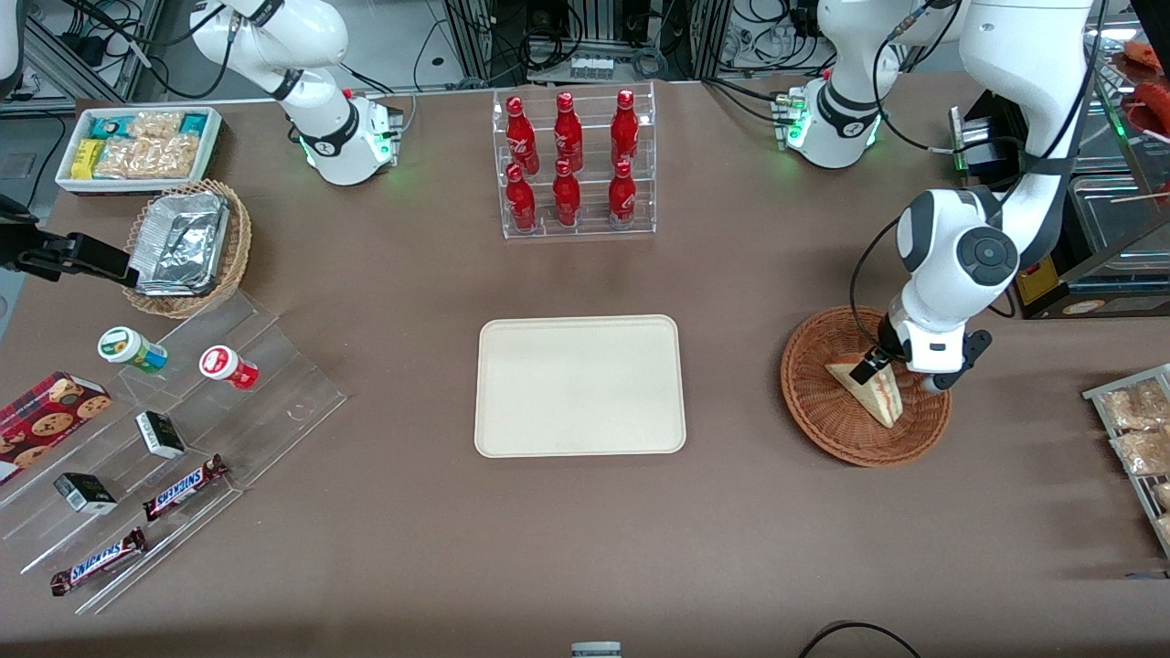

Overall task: Place sandwich from basket to tray
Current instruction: 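Lower the left gripper over the wrapped sandwich and close on it, then lift the sandwich and carry it with the left gripper over the white tray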

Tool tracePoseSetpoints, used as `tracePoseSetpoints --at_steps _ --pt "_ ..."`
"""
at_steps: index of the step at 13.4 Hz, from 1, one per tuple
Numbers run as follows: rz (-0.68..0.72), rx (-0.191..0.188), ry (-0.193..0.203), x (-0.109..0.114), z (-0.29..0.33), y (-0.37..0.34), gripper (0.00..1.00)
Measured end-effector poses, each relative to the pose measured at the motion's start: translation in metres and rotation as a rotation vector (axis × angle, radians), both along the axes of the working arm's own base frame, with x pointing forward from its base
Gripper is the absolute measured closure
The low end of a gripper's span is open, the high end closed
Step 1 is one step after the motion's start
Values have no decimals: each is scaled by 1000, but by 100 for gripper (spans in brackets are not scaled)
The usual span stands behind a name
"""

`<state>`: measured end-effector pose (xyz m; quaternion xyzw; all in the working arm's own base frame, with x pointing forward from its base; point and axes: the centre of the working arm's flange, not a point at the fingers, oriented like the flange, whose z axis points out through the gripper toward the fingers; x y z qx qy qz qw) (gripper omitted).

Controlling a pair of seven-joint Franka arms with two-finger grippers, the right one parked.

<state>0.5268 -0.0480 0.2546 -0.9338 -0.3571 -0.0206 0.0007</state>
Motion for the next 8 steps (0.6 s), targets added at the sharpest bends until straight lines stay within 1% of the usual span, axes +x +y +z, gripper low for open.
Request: tracePoseSetpoints --at_steps 1,3,4,6,7,8 --pt "17 -1 1 0 -1 0 7" --pt "40 -2 0 0 -2 -1 27" --pt "44 -2 -2 0 -2 -1 40" --pt "45 -4 -10 2 1 -2 60" --pt "39 -6 -19 6 6 -6 66" --pt "24 -8 -17 8 12 -15 70"
